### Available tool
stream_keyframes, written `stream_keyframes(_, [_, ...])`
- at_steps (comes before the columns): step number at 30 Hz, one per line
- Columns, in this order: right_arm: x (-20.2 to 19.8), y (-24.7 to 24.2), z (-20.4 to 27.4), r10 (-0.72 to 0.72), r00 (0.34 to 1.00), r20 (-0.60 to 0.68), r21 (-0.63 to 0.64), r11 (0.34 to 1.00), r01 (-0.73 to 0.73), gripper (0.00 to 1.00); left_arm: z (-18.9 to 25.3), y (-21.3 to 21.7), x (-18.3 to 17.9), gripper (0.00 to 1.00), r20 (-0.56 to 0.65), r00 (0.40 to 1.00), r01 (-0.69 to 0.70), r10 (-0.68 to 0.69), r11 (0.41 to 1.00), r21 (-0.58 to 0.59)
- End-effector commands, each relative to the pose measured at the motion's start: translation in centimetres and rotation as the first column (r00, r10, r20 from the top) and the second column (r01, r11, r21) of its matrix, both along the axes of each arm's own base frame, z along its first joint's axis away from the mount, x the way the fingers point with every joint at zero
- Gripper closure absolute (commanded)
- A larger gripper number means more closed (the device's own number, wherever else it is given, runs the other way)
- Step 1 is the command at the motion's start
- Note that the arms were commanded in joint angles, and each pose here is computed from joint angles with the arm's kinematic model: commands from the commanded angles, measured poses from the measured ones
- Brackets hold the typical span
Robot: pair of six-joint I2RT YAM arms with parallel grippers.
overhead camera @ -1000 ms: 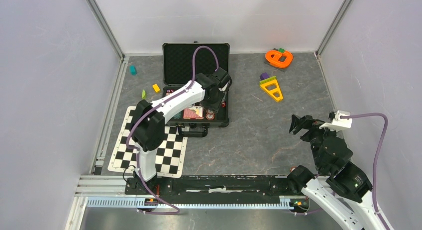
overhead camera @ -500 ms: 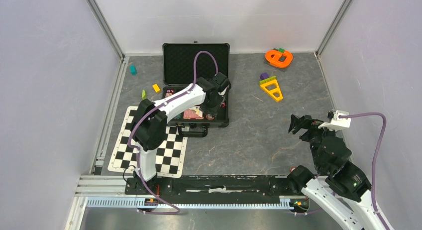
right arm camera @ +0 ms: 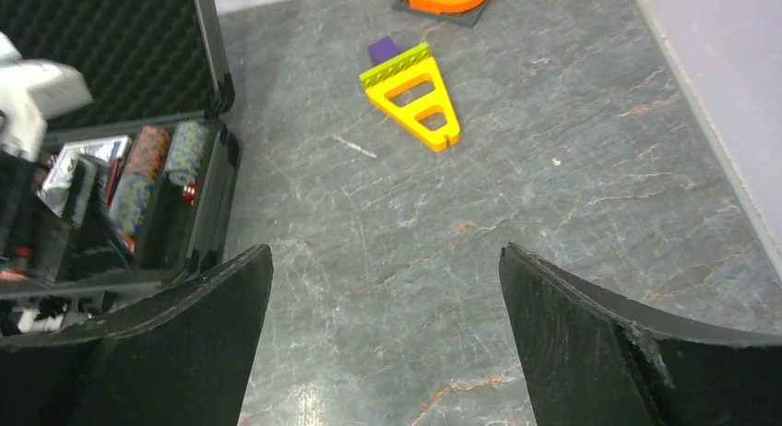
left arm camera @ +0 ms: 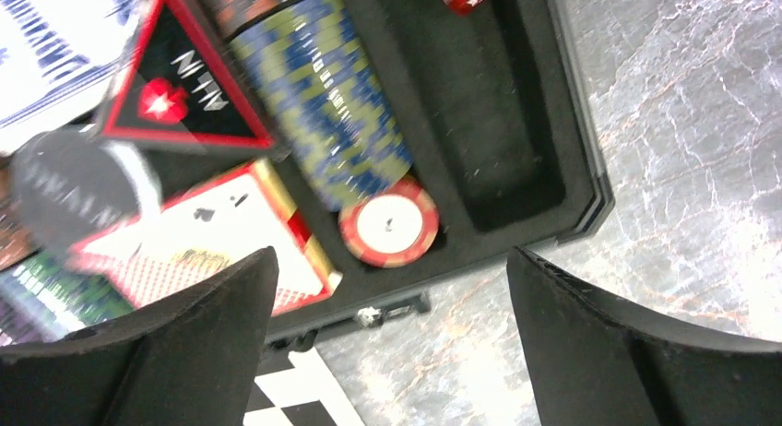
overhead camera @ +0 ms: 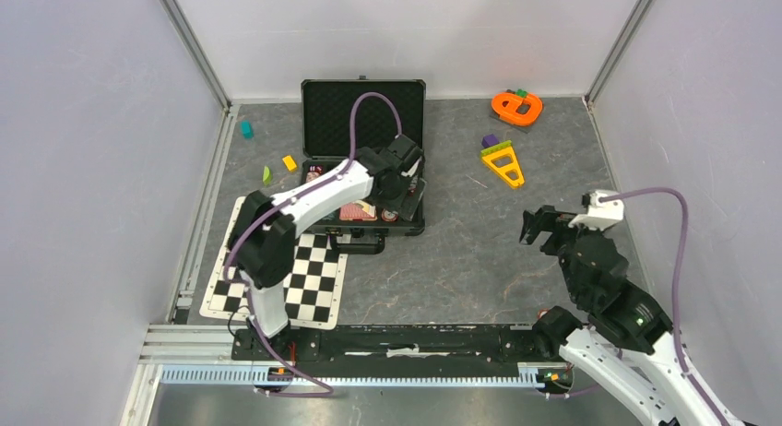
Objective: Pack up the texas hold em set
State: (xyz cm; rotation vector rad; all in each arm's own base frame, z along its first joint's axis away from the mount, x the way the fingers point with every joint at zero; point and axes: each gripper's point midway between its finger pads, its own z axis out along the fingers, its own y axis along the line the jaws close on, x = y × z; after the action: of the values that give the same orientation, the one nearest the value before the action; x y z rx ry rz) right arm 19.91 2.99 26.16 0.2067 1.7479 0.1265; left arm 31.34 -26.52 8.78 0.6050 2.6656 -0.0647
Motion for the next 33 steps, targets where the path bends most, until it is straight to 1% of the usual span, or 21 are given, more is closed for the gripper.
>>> stream_keyframes(1, [1.2, 2.6, -1.1, 0.093, 0.993, -0.068, -0.04, 0.995, -0.096, 0.01, 5.9, 1.3, 0.3, 0.0, 0.151, 0.988, -0.026, 0.04, 0.995, -0.093])
stream_keyframes(5, [1.8, 4.0, -4.6, 0.105, 0.97, -0.22, -0.084, 0.989, -0.126, 0.01, 8.2, 2.1, -0.3, 0.0, 0.235, 0.969, -0.035, 0.076, 0.984, -0.174])
stream_keyframes(8, [1.5, 4.0, -8.6, 0.044, 0.927, -0.373, -0.111, 0.99, -0.092, 0.01, 10.2, 2.3, -1.2, 0.0, 0.302, 0.947, -0.02, 0.107, 0.96, -0.279])
stream_keyframes(10, [1.3, 3.9, -10.5, 0.009, 0.895, -0.446, -0.142, 0.987, -0.081, 0.01, 10.5, 2.4, -2.2, 0.0, 0.324, 0.939, 0.006, 0.112, 0.94, -0.342])
stream_keyframes(13, [0.7, 2.7, -12.6, -0.091, 0.845, -0.527, -0.173, 0.985, -0.002, 0.01, 10.6, 1.8, -3.6, 0.0, 0.343, 0.934, 0.067, 0.098, 0.896, -0.438])
stream_keyframes(16, [0.6, 0.0, -14.0, -0.209, 0.782, -0.587, -0.201, 0.974, 0.109, 0.01, 10.0, 1.2, -4.8, 0.0, 0.345, 0.935, 0.109, 0.079, 0.862, -0.494])
stream_keyframes(20, [-0.2, -4.9, -14.3, -0.392, 0.668, -0.633, -0.243, 0.919, 0.309, 0.01, 9.8, -1.0, -6.4, 0.0, 0.337, 0.94, 0.174, 0.041, 0.795, -0.581])
stream_keyframes(22, [-1.2, -6.5, -14.7, -0.453, 0.598, -0.661, -0.226, 0.88, 0.417, 0.01, 9.6, -2.0, -7.0, 0.0, 0.335, 0.942, 0.19, 0.027, 0.78, -0.597])
stream_keyframes(23, [-1.8, -6.9, -15.1, -0.467, 0.564, -0.681, -0.218, 0.864, 0.453, 0.06, 9.5, -2.5, -7.3, 0.0, 0.337, 0.941, 0.197, 0.021, 0.776, -0.599])
stream_keyframes(26, [-4.0, -7.4, -16.7, -0.493, 0.451, -0.744, -0.209, 0.813, 0.543, 0.12, 9.9, -4.2, -8.5, 0.0, 0.338, 0.941, 0.225, -0.009, 0.762, -0.607])
stream_keyframes(27, [-4.6, -7.0, -17.3, -0.472, 0.434, -0.767, -0.196, 0.817, 0.542, 0.12, 10.1, -4.9, -9.3, 0.0, 0.336, 0.941, 0.241, -0.029, 0.754, -0.611])
stream_keyframes(30, [-6.0, -5.8, -18.9, -0.407, 0.419, -0.811, -0.153, 0.84, 0.52, 0.14, 10.7, -7.3, -11.6, 0.0, 0.356, 0.928, 0.319, -0.108, 0.723, -0.613])
stream_keyframes(33, [-7.5, -5.7, -19.1, -0.393, 0.422, -0.817, -0.139, 0.844, 0.518, 0.14, 9.7, -9.5, -13.6, 0.0, 0.355, 0.916, 0.376, -0.188, 0.712, -0.593])
